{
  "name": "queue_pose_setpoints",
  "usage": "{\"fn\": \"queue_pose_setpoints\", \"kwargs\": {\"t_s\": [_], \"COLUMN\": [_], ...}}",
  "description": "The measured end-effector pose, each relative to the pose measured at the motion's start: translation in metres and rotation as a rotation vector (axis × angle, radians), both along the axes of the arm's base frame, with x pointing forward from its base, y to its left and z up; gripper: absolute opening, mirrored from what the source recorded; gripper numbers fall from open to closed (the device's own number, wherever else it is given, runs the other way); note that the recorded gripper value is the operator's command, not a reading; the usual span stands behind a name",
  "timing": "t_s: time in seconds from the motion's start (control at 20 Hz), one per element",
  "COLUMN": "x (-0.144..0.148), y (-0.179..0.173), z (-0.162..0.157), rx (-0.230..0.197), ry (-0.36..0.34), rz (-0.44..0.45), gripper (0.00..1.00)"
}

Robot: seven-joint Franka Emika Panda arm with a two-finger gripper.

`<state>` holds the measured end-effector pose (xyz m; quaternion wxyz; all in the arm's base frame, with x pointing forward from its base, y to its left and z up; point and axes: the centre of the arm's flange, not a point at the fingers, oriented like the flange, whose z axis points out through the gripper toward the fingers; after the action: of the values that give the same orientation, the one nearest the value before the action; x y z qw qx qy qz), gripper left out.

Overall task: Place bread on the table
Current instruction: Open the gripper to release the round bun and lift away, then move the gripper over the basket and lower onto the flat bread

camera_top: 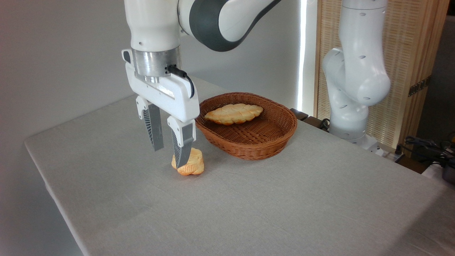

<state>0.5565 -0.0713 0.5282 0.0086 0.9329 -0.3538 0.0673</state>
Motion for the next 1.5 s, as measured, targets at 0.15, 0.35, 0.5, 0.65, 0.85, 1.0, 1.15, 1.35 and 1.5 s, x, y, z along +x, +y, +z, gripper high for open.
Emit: {"fn": "queue_pose_setpoints", "kwargs": {"t_s": [0.15, 0.35, 0.5, 0.65, 0.85, 1.0, 1.15, 1.35, 1.5], "x": [-0.015, -0.042, -0.066, -0.084, -0.107, -0.124, -0.140, -0.161, -0.174], "y": [-0.020, -0.040, -0.050, -0.062, -0.090, -0.112, -0.127, -0.146, -0.161], "z": [0.008, 0.010, 0.007, 0.003, -0.012, -0.020, -0.023, -0.032, -0.042], "rx": [-0.014, -0.024, -0.028, -0.028, -0.020, -0.008, 0.003, 0.017, 0.031], "ry": [0.004, 0.064, 0.124, 0.165, 0.212, 0.245, 0.281, 0.315, 0.335], "rz": [-0.046, -0.102, -0.144, -0.184, -0.257, -0.315, -0.365, -0.424, -0.466], "gripper": [1.00, 1.00, 1.00, 1.00, 1.00, 1.00, 1.00, 1.00, 1.00]}}
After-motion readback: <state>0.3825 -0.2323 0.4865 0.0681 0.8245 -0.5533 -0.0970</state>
